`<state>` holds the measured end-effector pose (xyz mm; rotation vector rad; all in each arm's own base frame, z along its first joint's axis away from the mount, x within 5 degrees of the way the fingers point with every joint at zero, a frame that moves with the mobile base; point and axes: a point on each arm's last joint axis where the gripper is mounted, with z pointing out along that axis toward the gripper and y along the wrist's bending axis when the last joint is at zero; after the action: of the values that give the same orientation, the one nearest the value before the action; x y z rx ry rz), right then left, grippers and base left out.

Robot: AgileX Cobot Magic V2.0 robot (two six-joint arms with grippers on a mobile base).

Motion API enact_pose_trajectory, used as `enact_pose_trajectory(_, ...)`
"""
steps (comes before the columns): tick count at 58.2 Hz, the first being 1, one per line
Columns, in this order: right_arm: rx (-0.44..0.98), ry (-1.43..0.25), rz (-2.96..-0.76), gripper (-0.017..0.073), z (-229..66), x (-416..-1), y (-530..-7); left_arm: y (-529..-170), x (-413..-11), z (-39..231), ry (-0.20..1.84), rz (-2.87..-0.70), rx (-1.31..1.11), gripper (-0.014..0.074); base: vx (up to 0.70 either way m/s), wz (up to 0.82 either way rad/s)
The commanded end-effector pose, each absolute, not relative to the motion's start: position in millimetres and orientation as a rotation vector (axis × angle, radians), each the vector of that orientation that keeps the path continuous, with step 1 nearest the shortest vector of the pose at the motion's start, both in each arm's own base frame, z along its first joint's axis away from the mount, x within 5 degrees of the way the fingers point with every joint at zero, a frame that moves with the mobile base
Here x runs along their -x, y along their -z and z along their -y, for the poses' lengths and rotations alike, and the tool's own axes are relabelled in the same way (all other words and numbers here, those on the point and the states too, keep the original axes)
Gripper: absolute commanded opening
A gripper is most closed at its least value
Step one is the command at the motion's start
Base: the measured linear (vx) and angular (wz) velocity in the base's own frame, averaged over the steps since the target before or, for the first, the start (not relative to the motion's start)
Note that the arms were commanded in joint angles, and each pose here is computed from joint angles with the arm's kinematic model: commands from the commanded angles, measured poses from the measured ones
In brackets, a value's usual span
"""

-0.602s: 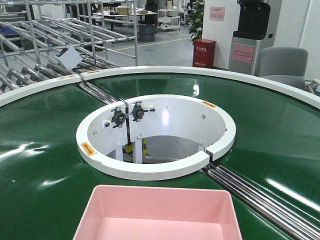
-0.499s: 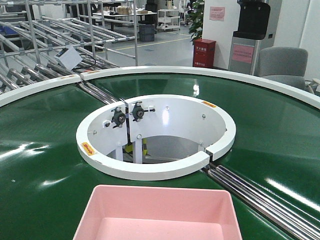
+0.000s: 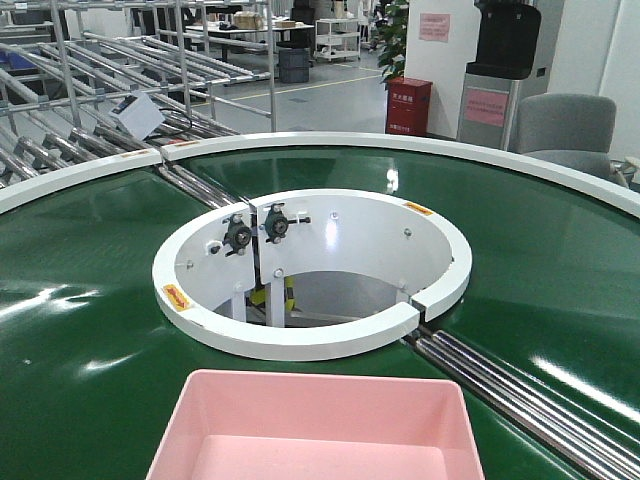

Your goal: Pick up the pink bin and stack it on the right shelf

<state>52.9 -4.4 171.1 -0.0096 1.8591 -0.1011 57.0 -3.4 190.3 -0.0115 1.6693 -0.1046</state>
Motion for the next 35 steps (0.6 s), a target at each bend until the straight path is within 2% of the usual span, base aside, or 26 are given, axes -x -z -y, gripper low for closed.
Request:
enact_pose_trajectory(1, 0.120, 0.232, -1.761, -0.0011, 6.5, -55.7, -180.4, -194.1, -59.3, 3.6, 0.113, -1.608, 0.019, -0.0008, 0.00, 0.00)
enact_pose_trajectory(4, 0.169, 0.289, -1.749, -0.0011, 7.4, -55.8, -181.4, -194.7, -59.3, 3.6, 0.113, -1.601, 0.019, -0.0008, 0.00, 0.00)
enact_pose_trajectory(11, 0.140, 0.262, -1.720, -0.0011, 6.9, -56.3, -184.1, -195.4, -59.3, 3.6, 0.115, -1.593, 0.020, -0.0008, 0.00, 0.00)
enact_pose_trajectory(21, -0.050, 0.030, -1.520, -0.0011, 3.0, -57.5, -202.0, -197.0, -59.3, 3.6, 0.116, -1.576, 0.019, -0.0008, 0.00, 0.00)
enact_pose_trajectory(35, -0.034, -0.001, -1.318, -0.0011, 0.6, -54.9, -220.2, -221.2, -56.2, 3.9, 0.130, -1.310, 0.012, -0.0008, 0.00, 0.00)
